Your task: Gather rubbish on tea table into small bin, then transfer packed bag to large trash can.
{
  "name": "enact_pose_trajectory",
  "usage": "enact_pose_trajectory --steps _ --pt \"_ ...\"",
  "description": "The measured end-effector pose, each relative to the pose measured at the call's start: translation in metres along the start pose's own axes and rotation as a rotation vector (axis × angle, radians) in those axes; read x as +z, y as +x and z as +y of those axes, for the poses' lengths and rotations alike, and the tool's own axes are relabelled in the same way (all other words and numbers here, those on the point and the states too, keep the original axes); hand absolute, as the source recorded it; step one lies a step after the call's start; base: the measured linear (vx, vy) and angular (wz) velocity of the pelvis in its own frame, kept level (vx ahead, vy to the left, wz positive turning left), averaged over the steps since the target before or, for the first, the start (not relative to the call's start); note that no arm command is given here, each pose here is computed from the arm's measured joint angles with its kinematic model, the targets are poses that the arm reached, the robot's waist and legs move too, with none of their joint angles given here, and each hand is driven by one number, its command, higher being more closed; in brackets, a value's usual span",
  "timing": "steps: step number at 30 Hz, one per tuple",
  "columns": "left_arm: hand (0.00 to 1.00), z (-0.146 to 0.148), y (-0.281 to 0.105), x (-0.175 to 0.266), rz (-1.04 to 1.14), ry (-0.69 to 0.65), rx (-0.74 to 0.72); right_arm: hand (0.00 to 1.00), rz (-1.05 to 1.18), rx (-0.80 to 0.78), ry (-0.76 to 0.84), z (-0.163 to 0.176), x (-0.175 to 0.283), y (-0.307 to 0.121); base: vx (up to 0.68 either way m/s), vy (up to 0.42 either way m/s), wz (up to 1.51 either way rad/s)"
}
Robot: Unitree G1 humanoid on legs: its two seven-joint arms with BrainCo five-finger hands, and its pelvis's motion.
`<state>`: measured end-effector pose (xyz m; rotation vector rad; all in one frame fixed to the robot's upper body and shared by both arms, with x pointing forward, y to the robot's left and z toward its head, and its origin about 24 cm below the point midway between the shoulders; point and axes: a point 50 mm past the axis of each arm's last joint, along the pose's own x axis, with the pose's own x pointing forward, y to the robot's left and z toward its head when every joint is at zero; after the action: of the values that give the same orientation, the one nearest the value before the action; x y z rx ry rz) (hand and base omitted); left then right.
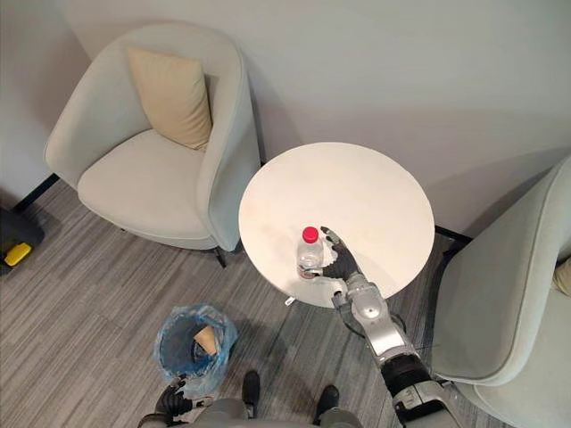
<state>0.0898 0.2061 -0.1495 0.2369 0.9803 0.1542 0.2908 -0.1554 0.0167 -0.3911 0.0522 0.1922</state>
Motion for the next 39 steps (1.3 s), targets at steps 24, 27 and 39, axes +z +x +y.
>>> enact_pose_trajectory --steps 24,27,39 --pt "0.00 -0.002 0.003 0.018 -0.065 -0.049 0.004 1.00 -0.033 0.026 0.030 0.009 0.021 0.028 -0.01 0.005 0.05" --pt "0.00 -0.002 0.003 0.018 -0.065 -0.050 0.005 1.00 -0.054 0.017 0.042 0.008 0.024 0.025 0.00 0.004 -0.01" --pt "0.00 -0.001 0.003 0.018 -0.069 -0.044 0.007 1.00 -0.247 -0.070 0.137 -0.003 0.048 -0.021 -0.02 0.016 -0.10"
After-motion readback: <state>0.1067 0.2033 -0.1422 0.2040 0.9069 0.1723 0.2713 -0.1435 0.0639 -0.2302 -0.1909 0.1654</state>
